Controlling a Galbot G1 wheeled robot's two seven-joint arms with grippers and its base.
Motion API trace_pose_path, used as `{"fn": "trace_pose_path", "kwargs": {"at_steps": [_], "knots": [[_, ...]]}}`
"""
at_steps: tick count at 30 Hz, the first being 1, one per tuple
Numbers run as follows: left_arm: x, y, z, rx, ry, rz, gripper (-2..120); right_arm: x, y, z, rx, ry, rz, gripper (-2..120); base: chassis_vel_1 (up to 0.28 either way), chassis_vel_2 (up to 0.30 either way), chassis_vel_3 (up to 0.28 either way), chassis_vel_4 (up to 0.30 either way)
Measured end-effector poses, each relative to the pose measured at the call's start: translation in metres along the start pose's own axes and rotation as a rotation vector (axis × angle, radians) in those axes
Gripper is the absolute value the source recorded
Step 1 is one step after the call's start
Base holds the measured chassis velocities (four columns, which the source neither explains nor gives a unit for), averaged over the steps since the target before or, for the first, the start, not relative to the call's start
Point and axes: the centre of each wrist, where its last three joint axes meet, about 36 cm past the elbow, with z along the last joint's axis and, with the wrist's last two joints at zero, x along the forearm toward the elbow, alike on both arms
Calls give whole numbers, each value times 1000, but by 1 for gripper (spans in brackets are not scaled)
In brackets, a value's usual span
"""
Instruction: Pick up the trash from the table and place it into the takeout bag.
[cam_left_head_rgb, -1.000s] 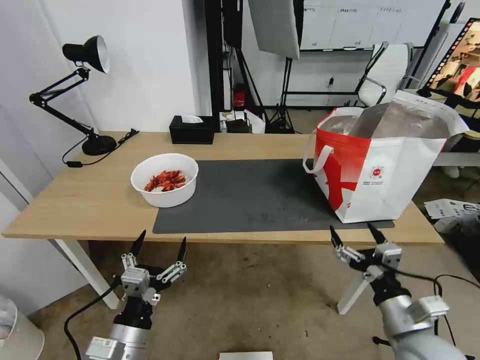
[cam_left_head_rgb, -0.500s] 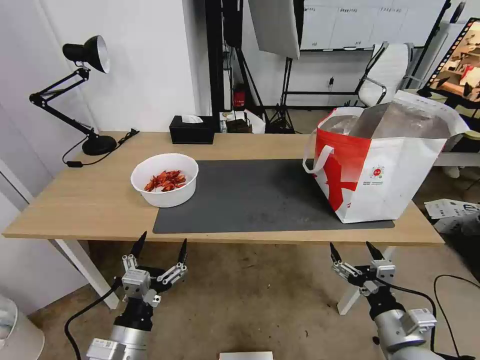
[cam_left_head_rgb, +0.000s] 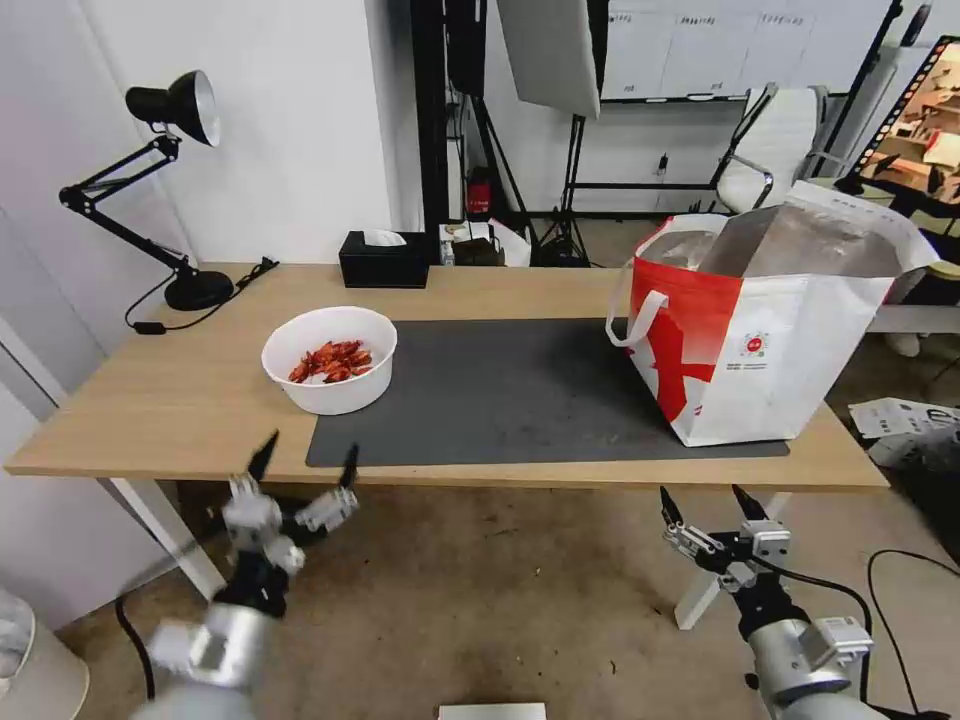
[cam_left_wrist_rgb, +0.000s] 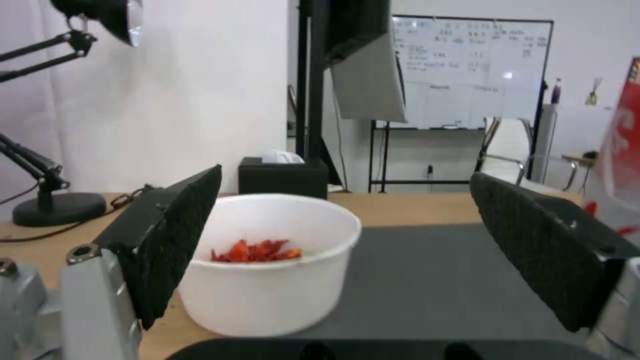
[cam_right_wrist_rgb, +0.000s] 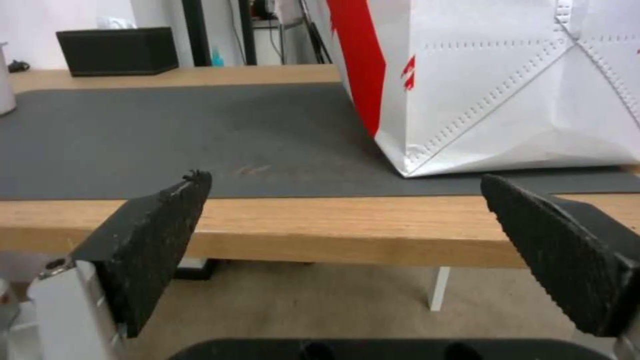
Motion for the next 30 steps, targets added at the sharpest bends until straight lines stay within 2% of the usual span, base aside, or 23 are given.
{"fn": "trace_pose_path", "kwargs": {"at_steps": [2,4,5,7,8,9,10,11,14,15,17,18,21,22,24,30], "knots": [[-5,7,-7,15,12,-6,100,0,0,0,0,0,0,100,0,0,0,0],[-21,30,-24,59,99,10,100,0,0,0,0,0,0,100,0,0,0,0],[-21,30,-24,59,99,10,100,0,0,0,0,0,0,100,0,0,0,0],[-33,42,-31,76,163,33,100,0,0,0,0,0,0,100,0,0,0,0],[-51,57,-38,105,245,60,100,0,0,0,0,0,0,100,0,0,0,0],[-51,57,-38,105,245,60,100,0,0,0,0,0,0,100,0,0,0,0],[-69,70,-41,151,308,78,100,0,0,0,0,0,0,100,0,0,0,0],[-69,70,-41,151,308,78,100,0,0,0,0,0,0,100,0,0,0,0],[-118,108,-49,243,411,84,100,0,0,0,-1,-1,0,100,0,0,0,0],[-118,108,-49,243,411,84,100,0,0,0,-1,-1,0,100,0,0,0,0],[-148,130,-57,242,455,57,100,0,0,-1,0,-1,0,100,0,0,0,0],[-148,130,-57,242,455,57,100,0,0,-1,0,-1,0,100,0,0,0,0],[-172,151,-58,211,505,15,100,0,0,-1,0,-1,0,100,0,0,0,0],[-172,151,-58,211,505,15,100,0,0,-1,0,-1,0,100,0,0,0,0],[-198,170,-48,187,599,-31,100,-1,0,-1,0,-2,-1,100,0,0,0,0],[-226,175,-34,191,644,-77,100,-1,0,-1,0,-2,-1,100,0,0,0,0]]}}
